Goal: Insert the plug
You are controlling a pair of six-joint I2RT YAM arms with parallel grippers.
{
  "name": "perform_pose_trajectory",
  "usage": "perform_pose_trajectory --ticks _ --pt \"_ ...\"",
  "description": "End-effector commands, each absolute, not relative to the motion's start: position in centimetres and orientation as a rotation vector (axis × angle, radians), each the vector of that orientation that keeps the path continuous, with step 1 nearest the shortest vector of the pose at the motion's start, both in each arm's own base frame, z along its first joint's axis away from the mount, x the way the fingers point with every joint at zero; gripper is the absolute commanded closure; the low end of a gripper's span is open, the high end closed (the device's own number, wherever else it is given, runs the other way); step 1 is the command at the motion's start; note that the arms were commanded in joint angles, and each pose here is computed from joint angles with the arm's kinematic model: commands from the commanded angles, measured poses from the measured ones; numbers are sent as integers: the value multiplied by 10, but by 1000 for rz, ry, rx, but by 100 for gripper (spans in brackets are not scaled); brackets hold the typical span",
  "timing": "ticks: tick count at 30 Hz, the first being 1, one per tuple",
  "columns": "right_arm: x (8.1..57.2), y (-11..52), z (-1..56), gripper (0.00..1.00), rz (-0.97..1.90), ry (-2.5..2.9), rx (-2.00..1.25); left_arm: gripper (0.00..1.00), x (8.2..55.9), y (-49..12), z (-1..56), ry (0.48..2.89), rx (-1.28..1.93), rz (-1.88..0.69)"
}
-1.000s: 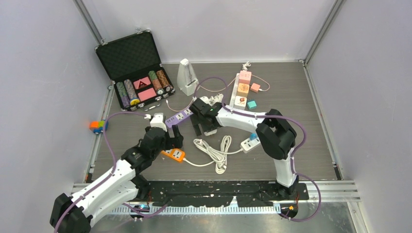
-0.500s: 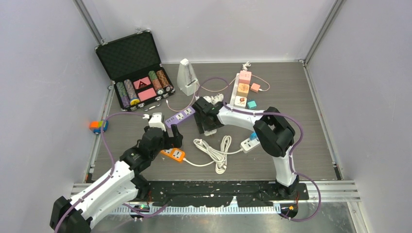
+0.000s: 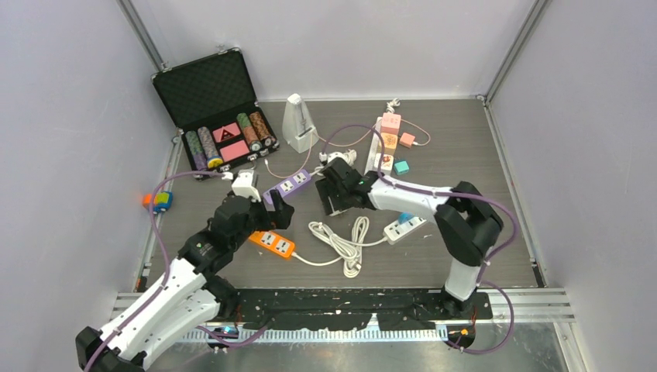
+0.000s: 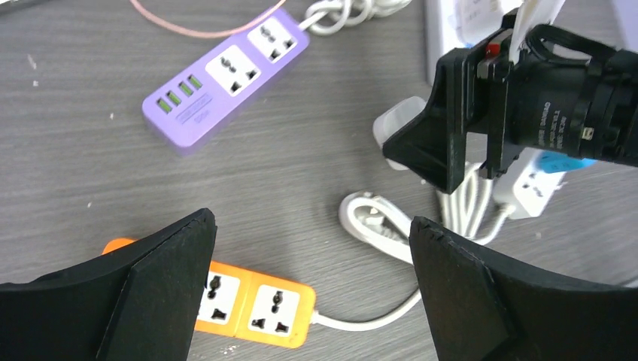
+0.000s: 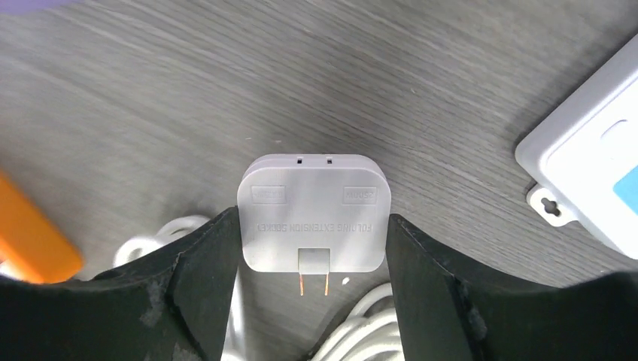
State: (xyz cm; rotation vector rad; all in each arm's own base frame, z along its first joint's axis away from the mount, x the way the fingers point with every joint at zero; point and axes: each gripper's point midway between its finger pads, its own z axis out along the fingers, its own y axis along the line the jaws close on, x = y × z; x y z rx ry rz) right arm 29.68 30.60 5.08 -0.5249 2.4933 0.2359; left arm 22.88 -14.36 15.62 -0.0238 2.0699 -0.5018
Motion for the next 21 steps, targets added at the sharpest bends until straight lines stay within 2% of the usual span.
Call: perform_pose_trajectory --ticks 1,8,15,21 --pt "300 347 137 38 523 2167 -600 0 224 -152 204 1990 50 -587" --pt "253 372 205 38 705 1888 -781 1 207 -169 241 1974 176 -715" --pt "197 388 259 38 865 1655 -927 13 193 -181 259 1998 258 -805" --pt "170 388 276 37 891 1542 -993 23 178 -193 268 2022 290 -936"
